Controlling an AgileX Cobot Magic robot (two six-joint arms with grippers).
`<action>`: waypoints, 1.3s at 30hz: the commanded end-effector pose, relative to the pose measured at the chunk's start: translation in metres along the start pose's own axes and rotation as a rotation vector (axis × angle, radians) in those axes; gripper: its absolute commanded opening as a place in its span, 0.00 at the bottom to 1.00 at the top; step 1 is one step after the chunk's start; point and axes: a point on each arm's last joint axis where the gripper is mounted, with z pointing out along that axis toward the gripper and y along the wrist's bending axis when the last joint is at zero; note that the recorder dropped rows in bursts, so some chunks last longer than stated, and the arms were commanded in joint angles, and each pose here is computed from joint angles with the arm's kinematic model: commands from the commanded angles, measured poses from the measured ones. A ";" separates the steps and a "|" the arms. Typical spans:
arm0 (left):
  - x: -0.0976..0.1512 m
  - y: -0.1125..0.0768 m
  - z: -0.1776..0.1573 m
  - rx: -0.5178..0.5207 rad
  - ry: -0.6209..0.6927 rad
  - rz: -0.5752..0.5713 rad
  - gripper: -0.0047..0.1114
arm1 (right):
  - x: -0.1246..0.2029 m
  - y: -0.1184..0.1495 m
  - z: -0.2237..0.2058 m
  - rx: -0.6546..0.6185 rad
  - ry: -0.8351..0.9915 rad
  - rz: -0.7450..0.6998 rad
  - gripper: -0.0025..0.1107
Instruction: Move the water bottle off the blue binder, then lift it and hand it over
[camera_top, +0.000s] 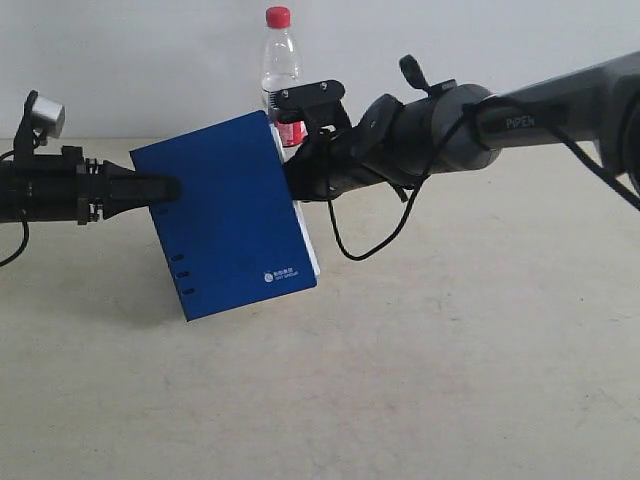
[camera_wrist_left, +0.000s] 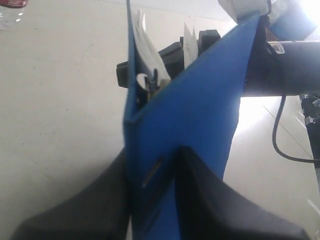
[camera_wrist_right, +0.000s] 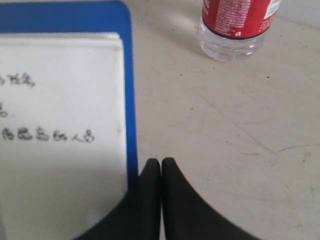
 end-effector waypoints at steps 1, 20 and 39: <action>-0.003 -0.006 0.002 0.016 0.001 0.023 0.08 | -0.005 -0.004 -0.004 -0.001 -0.004 0.013 0.02; -0.028 -0.039 -0.009 -0.072 0.123 0.321 0.08 | -0.018 -0.104 -0.106 -0.307 0.259 -0.382 0.41; 0.005 -0.083 0.038 -0.229 0.502 0.541 0.08 | -0.055 0.044 -0.159 -0.355 0.248 -0.945 0.63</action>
